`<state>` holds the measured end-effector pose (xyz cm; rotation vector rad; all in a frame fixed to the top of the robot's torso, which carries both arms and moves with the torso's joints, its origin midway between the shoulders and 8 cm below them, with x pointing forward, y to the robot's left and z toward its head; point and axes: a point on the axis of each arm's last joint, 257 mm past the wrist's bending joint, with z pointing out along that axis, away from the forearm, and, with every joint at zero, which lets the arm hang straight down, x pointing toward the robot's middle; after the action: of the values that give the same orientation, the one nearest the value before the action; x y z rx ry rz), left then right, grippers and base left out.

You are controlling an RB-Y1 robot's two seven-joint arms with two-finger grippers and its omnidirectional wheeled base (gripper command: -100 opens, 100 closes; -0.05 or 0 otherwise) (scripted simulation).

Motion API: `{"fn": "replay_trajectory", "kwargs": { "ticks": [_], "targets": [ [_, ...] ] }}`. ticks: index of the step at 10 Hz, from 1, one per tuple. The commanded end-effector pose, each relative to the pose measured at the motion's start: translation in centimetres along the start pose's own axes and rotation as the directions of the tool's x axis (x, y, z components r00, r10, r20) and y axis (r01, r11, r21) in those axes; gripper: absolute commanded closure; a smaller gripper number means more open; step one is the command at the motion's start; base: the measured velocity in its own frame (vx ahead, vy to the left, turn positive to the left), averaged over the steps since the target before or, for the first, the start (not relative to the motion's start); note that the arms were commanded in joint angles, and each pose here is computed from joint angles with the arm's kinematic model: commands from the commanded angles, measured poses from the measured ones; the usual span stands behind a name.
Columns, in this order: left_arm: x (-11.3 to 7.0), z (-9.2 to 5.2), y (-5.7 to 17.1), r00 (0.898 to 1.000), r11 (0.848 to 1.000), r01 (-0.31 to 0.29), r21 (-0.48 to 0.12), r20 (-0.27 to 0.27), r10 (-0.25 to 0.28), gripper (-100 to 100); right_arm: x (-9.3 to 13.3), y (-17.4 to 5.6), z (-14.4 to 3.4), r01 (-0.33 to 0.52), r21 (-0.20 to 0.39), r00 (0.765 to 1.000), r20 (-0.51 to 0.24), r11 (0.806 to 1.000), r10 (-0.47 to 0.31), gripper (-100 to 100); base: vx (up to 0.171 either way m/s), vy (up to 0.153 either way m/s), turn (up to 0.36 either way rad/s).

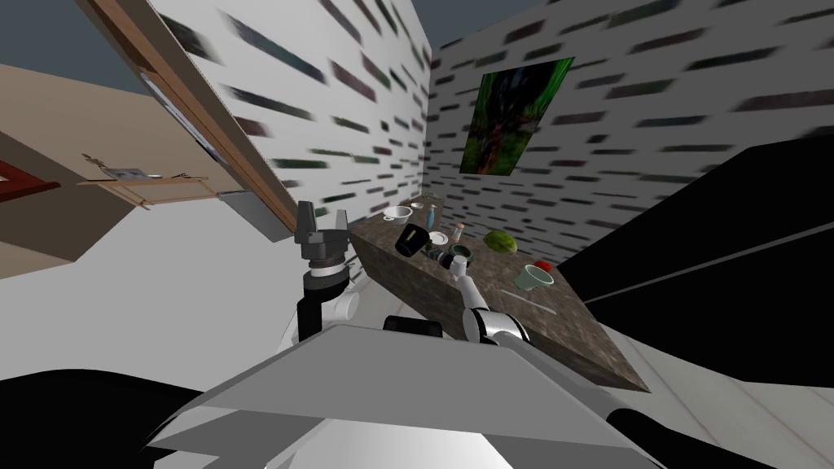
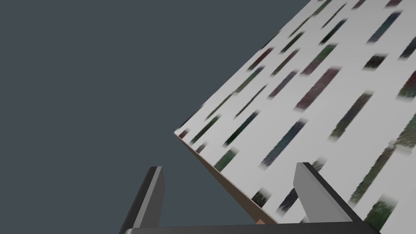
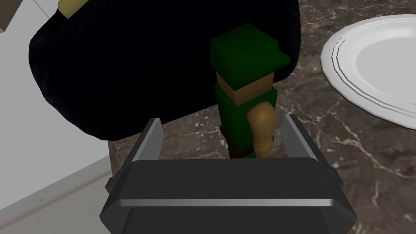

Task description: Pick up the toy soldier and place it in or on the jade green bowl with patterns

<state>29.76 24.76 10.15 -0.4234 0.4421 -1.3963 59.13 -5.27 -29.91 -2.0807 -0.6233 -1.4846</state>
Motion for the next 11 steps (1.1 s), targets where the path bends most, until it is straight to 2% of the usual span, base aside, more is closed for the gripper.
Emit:
{"fn": "replay_trajectory", "kwargs": {
  "ticks": [1,6,7,11],
  "targets": [
    [0.0,0.0,0.0,1.0,1.0,0.0,0.0,0.0,0.0,0,-0.01,0.0,0.01,0.0,0.0,1.0,0.0,1.0,0.0,-100,0.009,0.011,-0.033],
    [0.0,0.0,0.0,1.0,1.0,0.0,0.0,0.0,0.0,0,-0.01,0.0,0.01,0.0,0.0,1.0,0.0,1.0,0.0,-100,-0.005,-0.006,0.015],
    [0.0,0.0,0.0,1.0,1.0,0.0,0.0,0.0,0.0,0,-0.01,0.0,0.02,0.0,0.0,1.0,0.0,1.0,0.0,100,0.001,-0.003,-0.014],
    [0.0,0.0,0.0,1.0,1.0,0.0,0.0,0.0,0.0,0,-0.02,-0.01,0.01,0.003,0.001,1.0,0.001,1.0,-0.003,100,0.0,0.0,0.0]
  ]
}}
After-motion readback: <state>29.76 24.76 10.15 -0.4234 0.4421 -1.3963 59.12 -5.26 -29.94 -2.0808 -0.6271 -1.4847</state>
